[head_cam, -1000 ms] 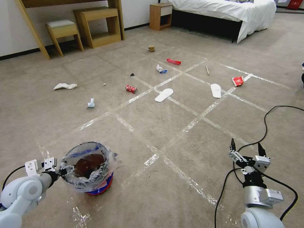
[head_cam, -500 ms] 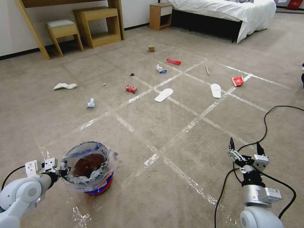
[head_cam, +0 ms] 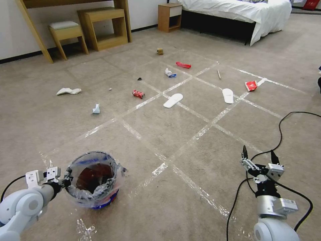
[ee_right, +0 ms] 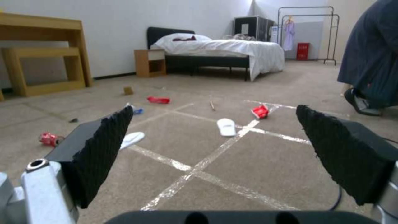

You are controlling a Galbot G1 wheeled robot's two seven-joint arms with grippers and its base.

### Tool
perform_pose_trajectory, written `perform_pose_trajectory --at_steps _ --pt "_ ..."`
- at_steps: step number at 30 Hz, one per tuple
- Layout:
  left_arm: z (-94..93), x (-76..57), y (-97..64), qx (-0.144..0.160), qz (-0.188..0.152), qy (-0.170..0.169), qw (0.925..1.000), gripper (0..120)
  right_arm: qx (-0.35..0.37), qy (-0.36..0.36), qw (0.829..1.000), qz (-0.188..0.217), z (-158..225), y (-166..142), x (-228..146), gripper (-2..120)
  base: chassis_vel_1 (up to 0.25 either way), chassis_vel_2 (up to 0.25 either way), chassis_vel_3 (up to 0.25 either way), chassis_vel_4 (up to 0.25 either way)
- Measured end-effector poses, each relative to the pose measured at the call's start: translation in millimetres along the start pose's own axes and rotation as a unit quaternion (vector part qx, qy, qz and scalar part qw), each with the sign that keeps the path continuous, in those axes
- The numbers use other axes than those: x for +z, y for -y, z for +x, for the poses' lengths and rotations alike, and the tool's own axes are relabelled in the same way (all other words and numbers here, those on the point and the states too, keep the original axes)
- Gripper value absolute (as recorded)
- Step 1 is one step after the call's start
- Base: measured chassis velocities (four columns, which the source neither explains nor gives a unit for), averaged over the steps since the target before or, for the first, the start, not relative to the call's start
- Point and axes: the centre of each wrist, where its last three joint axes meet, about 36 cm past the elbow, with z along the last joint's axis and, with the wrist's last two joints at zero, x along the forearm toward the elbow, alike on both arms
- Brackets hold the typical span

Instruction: Pick up the trash bin and place the garbage on the floor into it.

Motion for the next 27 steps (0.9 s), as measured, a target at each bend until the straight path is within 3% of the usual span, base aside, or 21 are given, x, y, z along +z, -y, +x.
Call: perform_pose_trajectory --at_steps 6,13,14,16,17,20,21,23,27 --pt "12.4 -9.9 6.0 0.007 0.026 0.023 0.9994 0 0.003 0.001 1.0 0.002 3 3 -4 100 0.0 0.0 0.0 0.0" --pt "55.3 -29.8 17.7 0.019 0.065 0.053 0.9963 0 0.002 0.004 1.0 0.003 4 4 -8 100 0.0 0.0 0.0 0.0" --pt "55.3 -29.8 17.7 0.019 0.065 0.053 0.9963 0 0.002 0.004 1.0 0.003 4 4 -8 100 0.0 0.0 0.0 0.0" --pt "79.0 -34.3 21.9 0.022 0.065 0.068 0.9953 0 0.0 0.006 1.0 -0.003 3 6 -10 100 0.0 0.0 0.0 0.0" --pt "79.0 -34.3 21.9 0.022 0.065 0.068 0.9953 0 0.0 0.006 1.0 -0.003 3 6 -10 100 0.0 0.0 0.0 0.0" --pt "109.6 -38.5 29.1 0.03 0.062 0.089 0.9936 0 0.0 0.01 1.0 -0.016 1 7 -15 100 0.0 0.0 0.0 0.0" --pt "109.6 -38.5 29.1 0.03 0.062 0.089 0.9936 0 0.0 0.01 1.0 -0.016 1 7 -15 100 0.0 0.0 0.0 0.0" --pt "127.4 -39.9 32.8 0.031 0.058 0.101 0.9927 0 0.0 0.013 1.0 -0.021 -2 8 -18 100 0.0 0.0 0.0 0.0" --pt "133.0 -37.9 32.7 0.028 0.06 0.103 0.9924 0 0.003 0.015 1.0 -0.025 -6 8 -21 100 0.0 0.0 0.0 0.0"
